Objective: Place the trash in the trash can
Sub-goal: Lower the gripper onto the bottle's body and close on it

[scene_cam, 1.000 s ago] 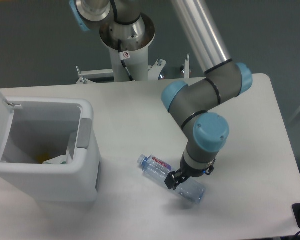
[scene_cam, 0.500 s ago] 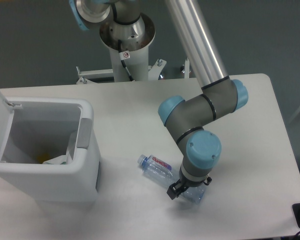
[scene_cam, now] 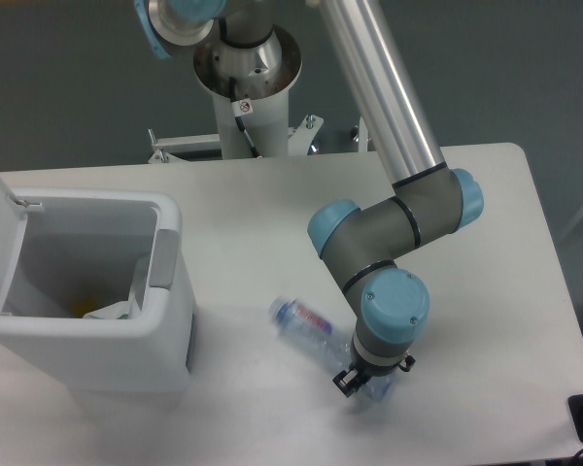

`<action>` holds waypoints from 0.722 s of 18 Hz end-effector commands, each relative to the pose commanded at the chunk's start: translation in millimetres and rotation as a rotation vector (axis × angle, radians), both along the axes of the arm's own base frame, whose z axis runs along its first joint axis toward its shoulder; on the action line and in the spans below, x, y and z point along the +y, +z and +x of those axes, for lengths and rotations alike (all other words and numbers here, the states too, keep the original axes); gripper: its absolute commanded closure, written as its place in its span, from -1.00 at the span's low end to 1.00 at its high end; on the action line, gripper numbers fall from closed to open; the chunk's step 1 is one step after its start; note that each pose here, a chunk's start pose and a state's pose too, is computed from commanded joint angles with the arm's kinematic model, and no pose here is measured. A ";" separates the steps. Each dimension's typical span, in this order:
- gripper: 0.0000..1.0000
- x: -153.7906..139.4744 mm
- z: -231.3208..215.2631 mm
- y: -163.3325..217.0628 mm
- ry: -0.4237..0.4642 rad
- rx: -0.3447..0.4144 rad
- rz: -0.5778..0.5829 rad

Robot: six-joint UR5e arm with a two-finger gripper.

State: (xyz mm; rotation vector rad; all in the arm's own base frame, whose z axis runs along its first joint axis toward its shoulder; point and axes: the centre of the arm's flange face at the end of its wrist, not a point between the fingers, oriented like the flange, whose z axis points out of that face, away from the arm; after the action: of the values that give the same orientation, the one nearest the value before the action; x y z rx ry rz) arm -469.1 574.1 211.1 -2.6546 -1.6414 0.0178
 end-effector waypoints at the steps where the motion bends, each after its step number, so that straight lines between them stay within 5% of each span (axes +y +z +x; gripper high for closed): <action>1: 0.17 -0.3 0.8 4.9 0.001 0.003 0.006; 13: 0.20 -10.8 -0.4 110.0 0.004 0.063 0.199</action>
State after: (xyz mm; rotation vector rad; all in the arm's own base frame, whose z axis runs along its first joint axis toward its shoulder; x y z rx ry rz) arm -469.5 563.4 321.1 -2.4778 -1.5421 -0.0586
